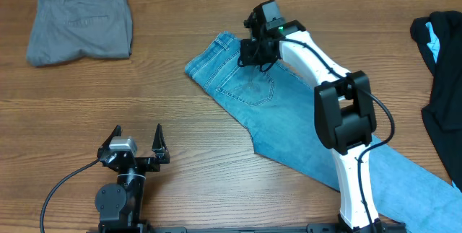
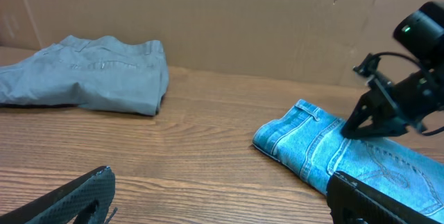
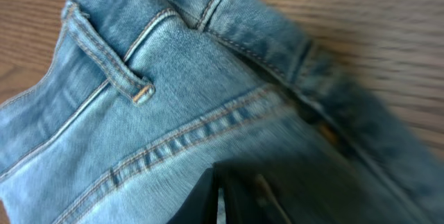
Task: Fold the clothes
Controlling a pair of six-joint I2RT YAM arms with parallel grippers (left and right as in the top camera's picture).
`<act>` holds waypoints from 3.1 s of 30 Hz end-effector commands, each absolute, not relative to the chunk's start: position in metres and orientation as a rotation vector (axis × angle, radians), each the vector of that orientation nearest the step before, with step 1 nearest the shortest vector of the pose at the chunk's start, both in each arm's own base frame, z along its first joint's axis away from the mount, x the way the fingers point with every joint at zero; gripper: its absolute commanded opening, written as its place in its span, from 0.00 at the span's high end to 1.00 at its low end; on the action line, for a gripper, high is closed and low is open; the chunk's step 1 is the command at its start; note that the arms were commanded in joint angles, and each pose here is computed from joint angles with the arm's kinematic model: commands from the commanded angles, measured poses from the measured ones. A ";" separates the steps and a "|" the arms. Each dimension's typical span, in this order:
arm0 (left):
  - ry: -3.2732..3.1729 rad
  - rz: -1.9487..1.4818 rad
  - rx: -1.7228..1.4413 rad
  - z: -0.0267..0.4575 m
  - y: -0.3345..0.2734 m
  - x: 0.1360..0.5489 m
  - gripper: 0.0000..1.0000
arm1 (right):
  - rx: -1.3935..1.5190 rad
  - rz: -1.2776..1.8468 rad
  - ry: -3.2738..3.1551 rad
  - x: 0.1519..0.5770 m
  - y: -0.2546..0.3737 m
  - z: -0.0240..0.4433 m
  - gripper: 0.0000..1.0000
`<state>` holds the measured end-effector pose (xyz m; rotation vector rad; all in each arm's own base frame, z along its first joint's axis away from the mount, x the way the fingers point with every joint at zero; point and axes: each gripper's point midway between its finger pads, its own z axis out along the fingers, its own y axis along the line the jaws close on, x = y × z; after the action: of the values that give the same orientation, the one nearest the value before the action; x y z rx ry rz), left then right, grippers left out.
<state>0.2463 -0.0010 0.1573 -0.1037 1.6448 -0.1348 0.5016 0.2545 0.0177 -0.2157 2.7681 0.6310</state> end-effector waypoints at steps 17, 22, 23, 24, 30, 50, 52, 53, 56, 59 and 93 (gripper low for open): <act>1.641 -0.139 -0.081 0.157 -0.004 0.246 0.00 | -0.670 0.628 2.664 0.438 0.377 0.041 0.96; 1.641 -0.139 -0.082 0.157 -0.004 0.246 0.00 | -0.373 0.506 2.703 0.476 0.316 0.088 0.86; 1.641 -0.139 -0.081 0.157 -0.004 0.246 0.00 | -0.294 0.478 2.716 0.483 0.298 0.098 0.85; 1.641 -0.139 -0.081 0.157 -0.004 0.246 0.00 | -0.217 0.459 2.726 0.489 0.280 0.108 0.84; 1.641 -0.139 -0.082 0.157 -0.004 0.246 0.00 | 0.196 0.385 2.695 0.509 0.171 0.169 0.72; 1.641 -0.139 -0.082 0.157 -0.004 0.246 0.00 | -0.543 0.693 2.795 0.450 0.237 0.076 0.28; 1.641 -0.139 -0.082 0.157 -0.004 0.246 0.00 | -0.593 0.677 2.794 0.446 0.246 0.063 0.22; 1.641 -0.139 -0.081 0.157 -0.004 0.246 0.00 | -0.608 0.663 2.792 0.445 0.249 0.055 0.18; 1.641 -0.139 -0.082 0.157 -0.004 0.246 0.00 | -0.643 0.617 2.794 0.443 0.258 0.031 0.10; 1.641 -0.139 -0.082 0.157 -0.004 0.246 0.00 | -0.664 0.615 2.803 0.439 0.265 0.013 0.09; 1.641 -0.139 -0.082 0.157 -0.004 0.246 0.00 | -0.503 0.576 2.691 0.473 0.301 0.111 0.26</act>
<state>0.2463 -0.0010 0.1573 -0.1037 1.6448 -0.1348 0.4403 0.3338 0.0851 -0.7887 2.6659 0.5994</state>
